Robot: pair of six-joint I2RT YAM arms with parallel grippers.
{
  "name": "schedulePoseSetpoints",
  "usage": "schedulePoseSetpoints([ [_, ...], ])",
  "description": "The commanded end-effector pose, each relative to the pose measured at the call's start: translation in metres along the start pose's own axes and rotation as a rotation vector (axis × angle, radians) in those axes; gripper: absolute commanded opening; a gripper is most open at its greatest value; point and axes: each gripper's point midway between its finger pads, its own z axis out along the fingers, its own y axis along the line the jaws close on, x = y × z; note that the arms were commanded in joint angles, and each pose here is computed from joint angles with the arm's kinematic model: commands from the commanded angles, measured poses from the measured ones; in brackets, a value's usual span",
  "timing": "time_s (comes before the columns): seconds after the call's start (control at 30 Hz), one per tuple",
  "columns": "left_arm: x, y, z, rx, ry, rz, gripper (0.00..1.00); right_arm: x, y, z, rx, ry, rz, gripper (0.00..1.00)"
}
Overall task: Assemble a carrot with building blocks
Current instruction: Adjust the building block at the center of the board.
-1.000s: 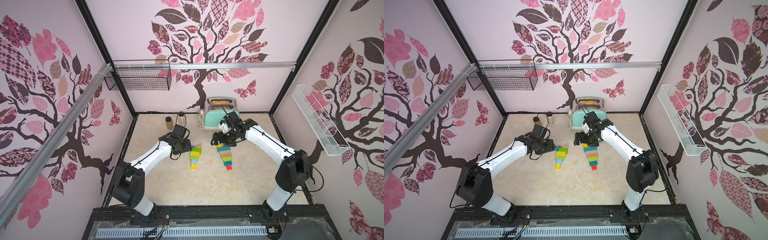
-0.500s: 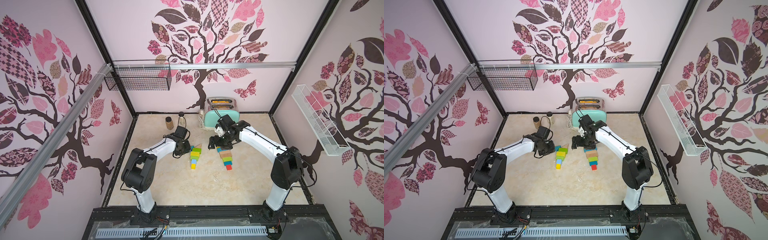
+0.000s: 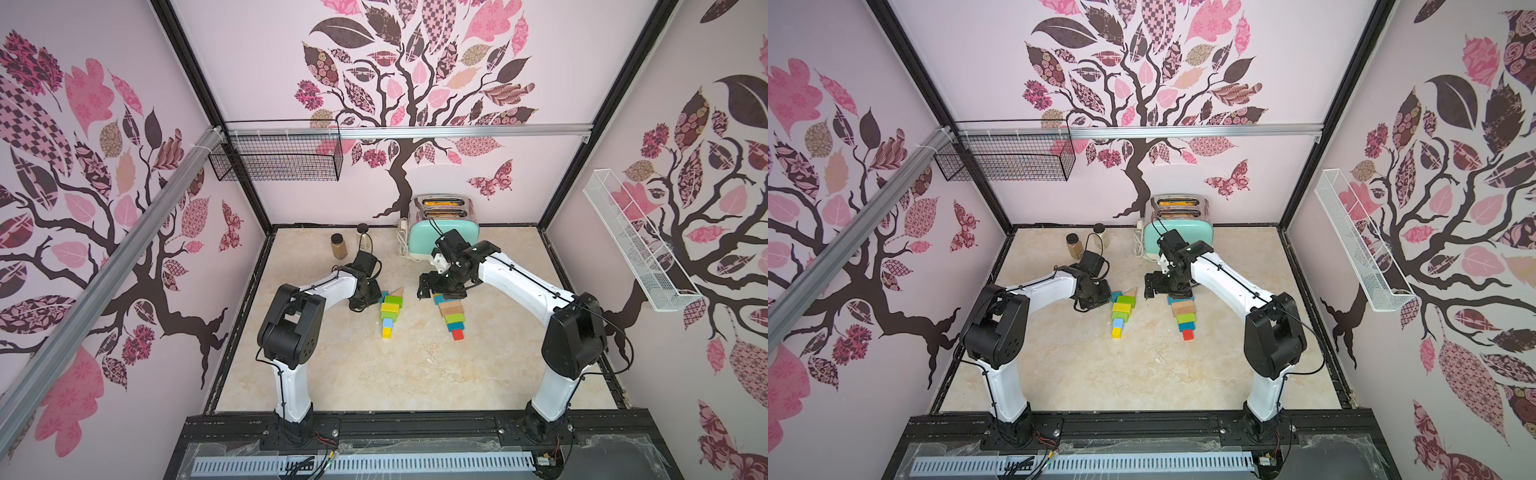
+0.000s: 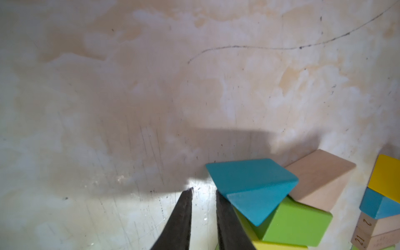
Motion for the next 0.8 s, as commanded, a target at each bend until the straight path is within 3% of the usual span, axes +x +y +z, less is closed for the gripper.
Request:
schedulePoseSetpoints([
  [0.0, -0.012, 0.003, 0.004, -0.029, -0.027, 0.016, 0.26, -0.006, 0.005, -0.016, -0.006, -0.038, -0.019, 0.94],
  [0.53, -0.032, 0.000, 0.015, -0.067, -0.061, 0.058, 0.29, -0.002, 0.002, -0.006, 0.000, -0.007, -0.027, 0.94],
  [0.77, -0.039, 0.002, 0.018, -0.087, -0.078, 0.082, 0.38, -0.002, 0.001, -0.003, 0.003, 0.001, -0.030, 0.94],
])
